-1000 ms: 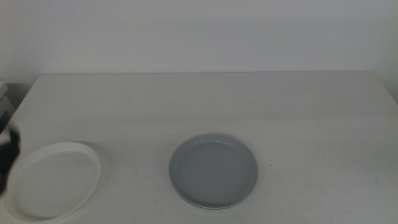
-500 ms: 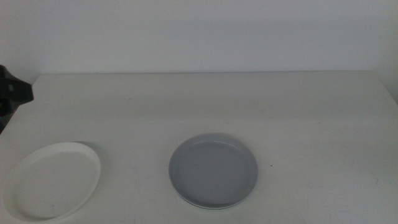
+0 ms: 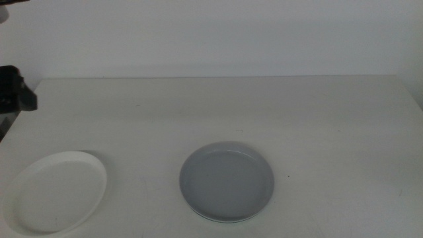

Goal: Stack the three bowls on top of each other.

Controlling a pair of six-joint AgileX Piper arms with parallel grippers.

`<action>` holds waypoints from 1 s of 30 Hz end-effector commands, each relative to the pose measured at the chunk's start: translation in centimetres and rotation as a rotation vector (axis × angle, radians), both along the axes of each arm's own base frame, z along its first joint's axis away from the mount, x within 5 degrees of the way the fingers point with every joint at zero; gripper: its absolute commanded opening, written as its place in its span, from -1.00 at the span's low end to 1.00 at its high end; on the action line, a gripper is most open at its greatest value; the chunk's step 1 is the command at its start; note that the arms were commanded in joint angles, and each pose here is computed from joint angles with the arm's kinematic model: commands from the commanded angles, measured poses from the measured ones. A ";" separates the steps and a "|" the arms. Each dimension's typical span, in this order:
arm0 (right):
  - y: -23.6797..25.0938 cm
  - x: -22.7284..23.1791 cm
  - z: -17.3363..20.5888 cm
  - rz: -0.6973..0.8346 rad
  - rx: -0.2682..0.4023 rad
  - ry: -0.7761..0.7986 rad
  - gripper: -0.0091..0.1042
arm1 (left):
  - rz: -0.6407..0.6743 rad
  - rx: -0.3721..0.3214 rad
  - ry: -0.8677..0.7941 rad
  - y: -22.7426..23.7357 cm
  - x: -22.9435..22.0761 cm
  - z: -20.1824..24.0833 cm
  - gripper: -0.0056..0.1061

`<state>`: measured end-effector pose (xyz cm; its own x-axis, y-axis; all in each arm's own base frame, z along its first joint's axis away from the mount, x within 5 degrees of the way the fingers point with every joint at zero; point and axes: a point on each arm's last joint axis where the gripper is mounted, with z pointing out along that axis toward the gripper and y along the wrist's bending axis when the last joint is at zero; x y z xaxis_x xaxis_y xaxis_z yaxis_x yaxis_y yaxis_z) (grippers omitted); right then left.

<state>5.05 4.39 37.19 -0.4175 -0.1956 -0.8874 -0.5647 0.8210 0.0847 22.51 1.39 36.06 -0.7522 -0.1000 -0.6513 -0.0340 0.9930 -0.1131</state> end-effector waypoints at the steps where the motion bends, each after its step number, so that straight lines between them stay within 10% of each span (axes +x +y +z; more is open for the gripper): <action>1: 0.0 0.4 1.0 -0.018 0.026 -0.063 0.20 | 0.010 -0.004 -0.019 1.2 0.9 1.0 0.81; 13: 0.0 0.4 1.0 -0.017 0.027 -0.063 0.20 | -0.064 0.037 0.156 9.1 4.6 -5.3 0.81; 30: 0.0 0.4 1.0 -0.017 0.026 -0.064 0.20 | -0.052 -0.147 0.434 11.8 9.4 -17.6 0.81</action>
<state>5.06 4.39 37.19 -0.4174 -0.1958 -0.8874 -0.5645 0.8211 0.0843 31.31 13.22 16.95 -0.9752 -0.0962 -0.1991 -0.0492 0.9722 -0.2289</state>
